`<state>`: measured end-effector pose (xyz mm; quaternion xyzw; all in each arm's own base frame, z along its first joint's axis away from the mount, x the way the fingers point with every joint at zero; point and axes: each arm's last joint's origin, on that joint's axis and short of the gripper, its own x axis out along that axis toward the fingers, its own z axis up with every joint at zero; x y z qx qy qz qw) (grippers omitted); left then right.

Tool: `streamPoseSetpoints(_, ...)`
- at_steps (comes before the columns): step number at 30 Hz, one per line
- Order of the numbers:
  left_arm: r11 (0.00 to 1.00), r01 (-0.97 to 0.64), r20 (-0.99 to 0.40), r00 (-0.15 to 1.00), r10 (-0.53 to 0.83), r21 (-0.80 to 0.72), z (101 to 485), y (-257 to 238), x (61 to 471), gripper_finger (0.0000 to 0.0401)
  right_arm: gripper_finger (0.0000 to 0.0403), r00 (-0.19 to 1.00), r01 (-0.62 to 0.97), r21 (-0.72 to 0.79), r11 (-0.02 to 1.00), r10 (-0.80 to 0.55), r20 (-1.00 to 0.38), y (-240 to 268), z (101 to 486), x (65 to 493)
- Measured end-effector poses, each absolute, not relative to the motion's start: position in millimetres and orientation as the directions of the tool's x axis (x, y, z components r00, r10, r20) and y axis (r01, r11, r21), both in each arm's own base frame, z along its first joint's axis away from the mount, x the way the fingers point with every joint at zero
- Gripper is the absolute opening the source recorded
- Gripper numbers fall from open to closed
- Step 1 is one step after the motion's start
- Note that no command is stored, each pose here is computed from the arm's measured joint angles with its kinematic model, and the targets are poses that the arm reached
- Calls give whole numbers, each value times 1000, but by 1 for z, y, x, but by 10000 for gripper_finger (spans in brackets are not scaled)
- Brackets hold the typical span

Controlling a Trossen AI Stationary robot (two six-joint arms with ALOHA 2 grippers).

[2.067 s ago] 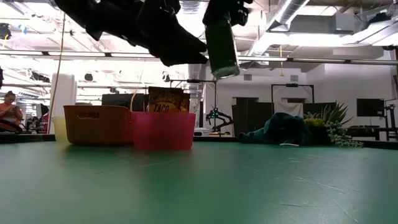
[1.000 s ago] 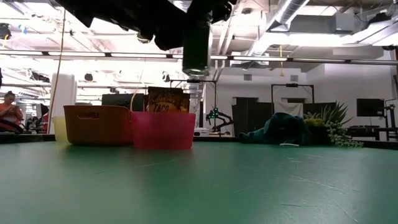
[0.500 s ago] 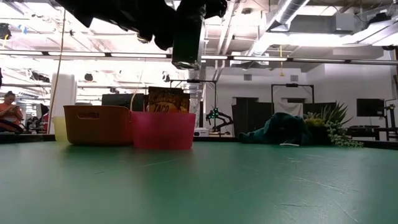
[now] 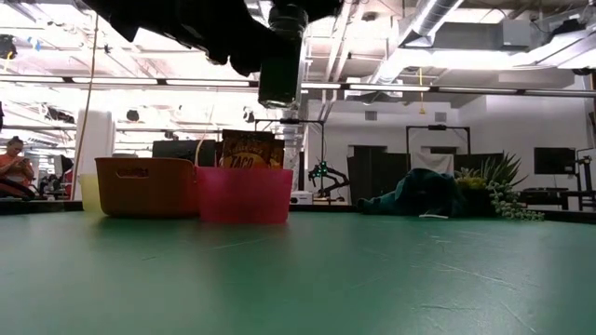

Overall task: Sort spices by type
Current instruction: Put the green seasoning bottle into the blue bin

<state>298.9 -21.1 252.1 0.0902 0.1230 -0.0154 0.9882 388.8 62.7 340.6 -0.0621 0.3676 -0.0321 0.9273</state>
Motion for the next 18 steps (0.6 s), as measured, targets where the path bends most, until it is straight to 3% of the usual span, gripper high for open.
streamPoseSetpoints(7, 974, -4, -258, 964, 63, 225, 266, -18, 283, 199, 332, 653, 118, -194, 974, -224, -723, 65, 358, 359)
streamPoseSetpoints(12, 977, -17, -206, 977, 62, 212, 283, -17, 270, 199, 327, 622, 143, -185, 972, -234, -747, 66, 323, 360)
streamPoseSetpoints(18, 982, 16, -170, 985, 17, 188, 288, -18, 269, 199, 326, 704, 140, -203, 969, -242, -668, 64, 292, 372)
